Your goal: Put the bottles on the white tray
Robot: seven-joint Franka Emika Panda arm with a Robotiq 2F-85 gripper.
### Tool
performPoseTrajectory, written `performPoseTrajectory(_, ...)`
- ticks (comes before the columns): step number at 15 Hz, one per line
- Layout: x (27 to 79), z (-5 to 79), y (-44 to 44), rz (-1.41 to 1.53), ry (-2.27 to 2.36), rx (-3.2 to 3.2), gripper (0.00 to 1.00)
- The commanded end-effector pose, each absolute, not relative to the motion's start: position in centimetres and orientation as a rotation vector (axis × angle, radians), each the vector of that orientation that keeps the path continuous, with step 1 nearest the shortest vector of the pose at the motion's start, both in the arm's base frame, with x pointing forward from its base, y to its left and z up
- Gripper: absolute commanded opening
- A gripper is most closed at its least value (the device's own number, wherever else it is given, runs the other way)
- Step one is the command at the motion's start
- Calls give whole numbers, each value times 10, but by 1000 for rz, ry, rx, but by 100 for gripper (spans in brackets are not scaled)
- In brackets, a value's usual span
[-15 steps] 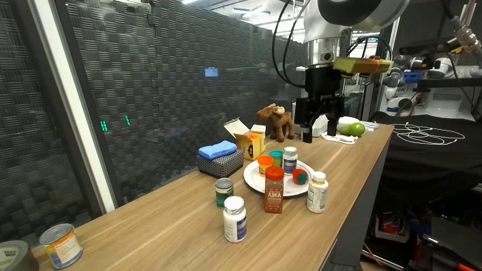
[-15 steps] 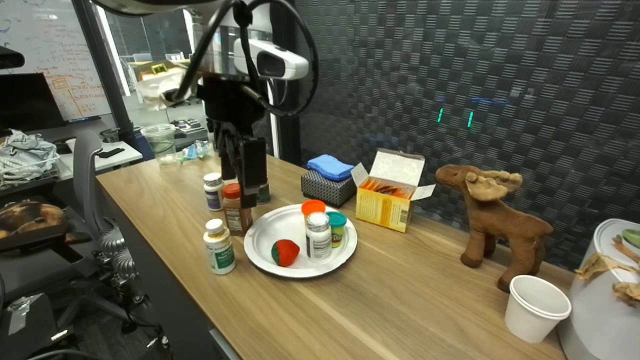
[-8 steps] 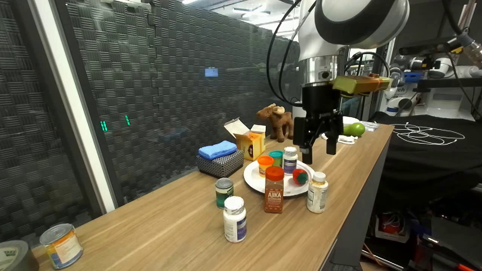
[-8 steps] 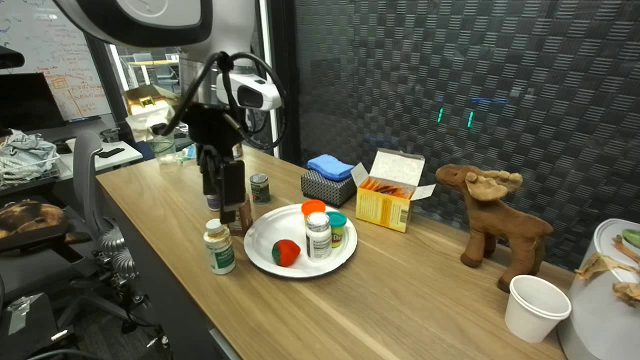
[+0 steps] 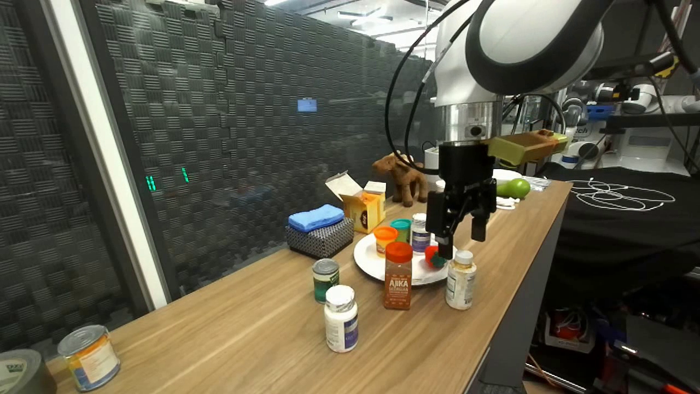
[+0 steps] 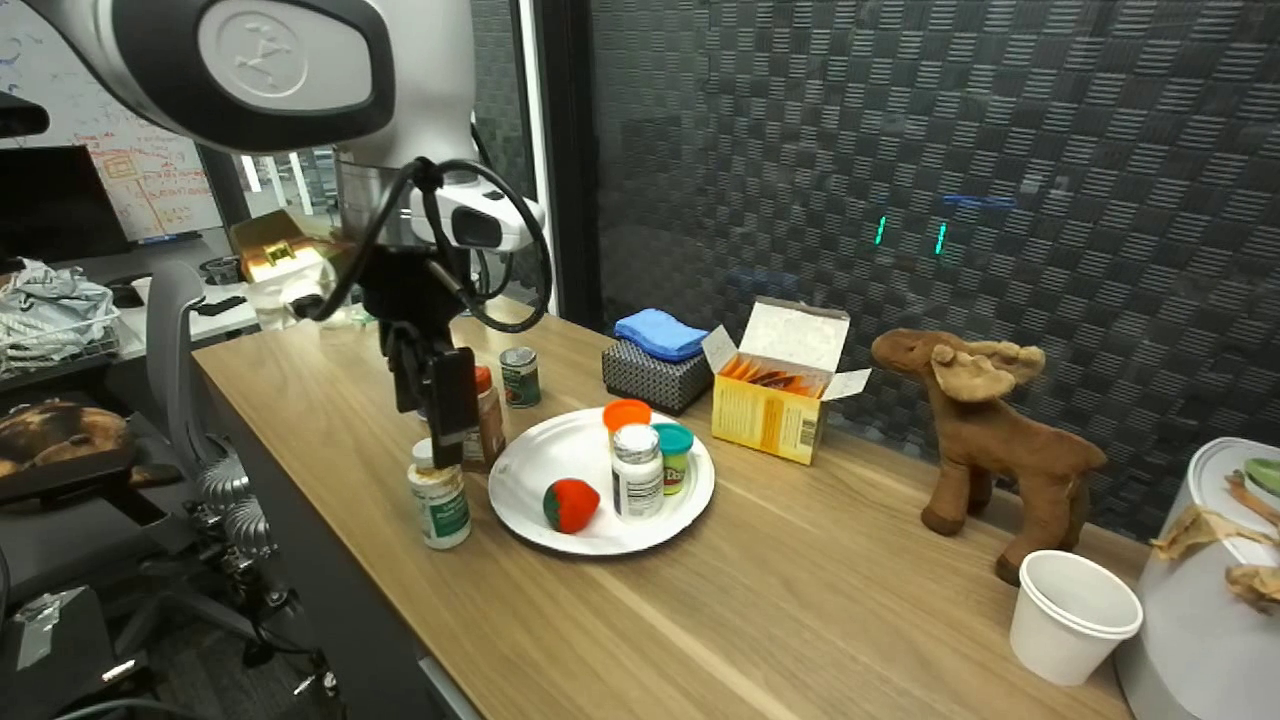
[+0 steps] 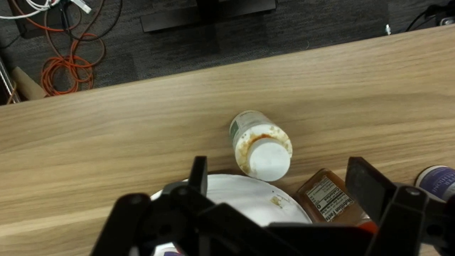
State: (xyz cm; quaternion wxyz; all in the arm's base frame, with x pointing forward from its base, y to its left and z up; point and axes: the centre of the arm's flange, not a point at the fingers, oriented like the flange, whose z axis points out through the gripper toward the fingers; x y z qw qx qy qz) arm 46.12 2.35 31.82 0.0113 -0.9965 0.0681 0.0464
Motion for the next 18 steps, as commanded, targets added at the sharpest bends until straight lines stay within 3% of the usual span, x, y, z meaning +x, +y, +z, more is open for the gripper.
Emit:
performPoseTrajectory(1,458,314,26,77,226,-3137,100)
performPoseTrajectory(2,458,313,25,73,230,-3137,75)
performPoseTrajectory(3,458,312,25,67,233,-3139,75)
performPoseTrajectory(11,458,312,23,27,277,-3154,13)
performPoseTrajectory(18,457,344,23,11,237,-3174,15)
